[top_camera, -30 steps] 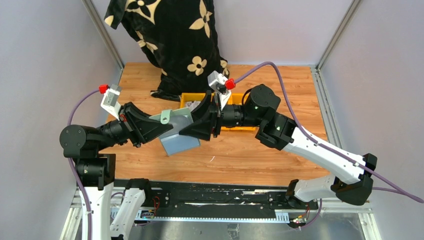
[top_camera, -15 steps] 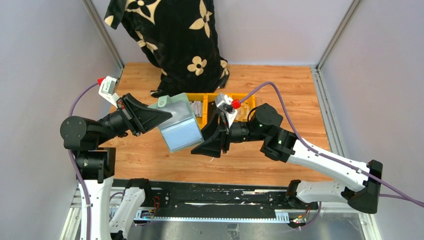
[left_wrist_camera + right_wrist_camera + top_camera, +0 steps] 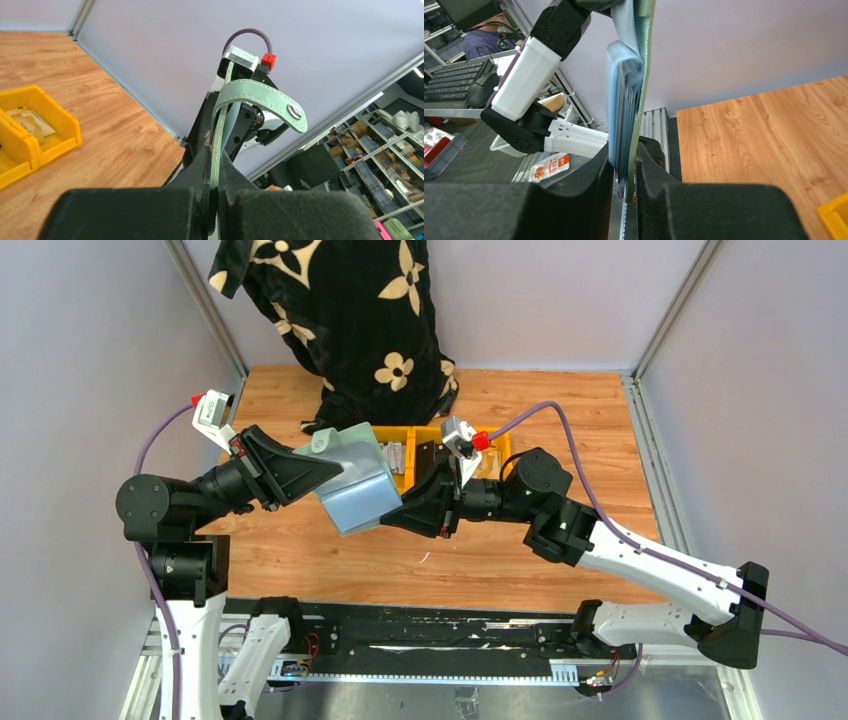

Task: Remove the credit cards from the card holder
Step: Remove the credit card from the card holder.

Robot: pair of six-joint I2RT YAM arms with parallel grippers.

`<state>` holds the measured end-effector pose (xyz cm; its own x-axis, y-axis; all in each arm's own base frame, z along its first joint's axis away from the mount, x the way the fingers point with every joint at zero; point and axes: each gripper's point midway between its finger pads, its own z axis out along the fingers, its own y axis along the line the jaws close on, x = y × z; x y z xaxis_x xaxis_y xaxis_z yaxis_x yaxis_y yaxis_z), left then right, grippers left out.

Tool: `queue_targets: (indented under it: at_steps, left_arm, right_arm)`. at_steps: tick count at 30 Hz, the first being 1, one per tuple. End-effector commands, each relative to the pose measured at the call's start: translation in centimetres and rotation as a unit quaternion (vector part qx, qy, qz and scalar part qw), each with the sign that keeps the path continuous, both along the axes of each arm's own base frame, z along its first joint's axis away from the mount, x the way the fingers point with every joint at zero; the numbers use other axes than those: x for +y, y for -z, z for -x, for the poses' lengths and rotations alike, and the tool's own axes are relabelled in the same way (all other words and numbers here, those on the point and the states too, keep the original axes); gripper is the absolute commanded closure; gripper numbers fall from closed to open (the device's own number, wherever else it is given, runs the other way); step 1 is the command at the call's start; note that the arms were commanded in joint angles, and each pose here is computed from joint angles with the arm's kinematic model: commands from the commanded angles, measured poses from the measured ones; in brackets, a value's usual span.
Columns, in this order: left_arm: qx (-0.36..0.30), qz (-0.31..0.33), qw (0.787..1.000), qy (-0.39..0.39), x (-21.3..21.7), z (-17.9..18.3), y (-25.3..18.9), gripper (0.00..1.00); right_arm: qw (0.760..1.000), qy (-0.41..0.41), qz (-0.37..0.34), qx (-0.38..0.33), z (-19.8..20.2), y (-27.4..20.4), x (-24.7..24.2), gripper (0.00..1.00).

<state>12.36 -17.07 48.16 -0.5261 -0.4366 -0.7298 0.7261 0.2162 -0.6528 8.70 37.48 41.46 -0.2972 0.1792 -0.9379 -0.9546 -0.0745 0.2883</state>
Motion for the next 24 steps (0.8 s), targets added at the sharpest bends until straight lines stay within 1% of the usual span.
queue_targets:
  at_steps: [1, 3, 6, 8, 10, 14, 21, 24]
  left_arm:
    - [-0.017, -0.001, 1.0, 0.015, -0.2, 1.3, -1.0, 1.0]
    - [-0.018, 0.0, 1.0, 0.016, -0.2, 1.5, -1.2, 1.0]
    - [-0.018, 0.001, 1.0, 0.018, -0.2, 1.5, -1.3, 1.0]
    - [-0.014, 0.002, 1.0, 0.018, -0.2, 1.4, -1.2, 1.0]
    - [-0.011, 0.003, 1.0, 0.019, -0.2, 1.5, -1.2, 1.0]
    - [-0.002, 0.005, 1.0, 0.026, -0.3, 1.7, -1.1, 1.0]
    - [0.015, 0.006, 0.999, 0.036, -0.4, 1.6, -0.9, 1.0]
    - [0.017, 0.005, 0.999, 0.038, -0.4, 1.5, -0.7, 1.0]
  right_arm:
    - [0.999, 0.043, -0.023, 0.0, -1.6, -1.1, -0.1, 0.81]
    - [0.999, 0.049, -0.024, 0.0, -1.8, -1.1, -0.1, 0.83]
    - [0.998, 0.06, -0.029, -0.002, -2.2, -1.5, -0.2, 0.83]
    - [0.997, 0.071, -0.037, -0.006, -2.6, -2.1, -0.2, 0.79]
    - [0.996, 0.08, -0.043, -0.014, -3.0, -2.8, -0.2, 0.73]
    - [0.994, 0.089, -0.058, -0.035, -3.4, -4.8, 0.0, 0.68]
    - [0.991, 0.089, -0.081, -0.053, -3.4, -7.2, 0.1, 0.56]
    - [0.991, 0.08, -0.087, -0.059, -3.1, -7.7, 0.2, 0.54]
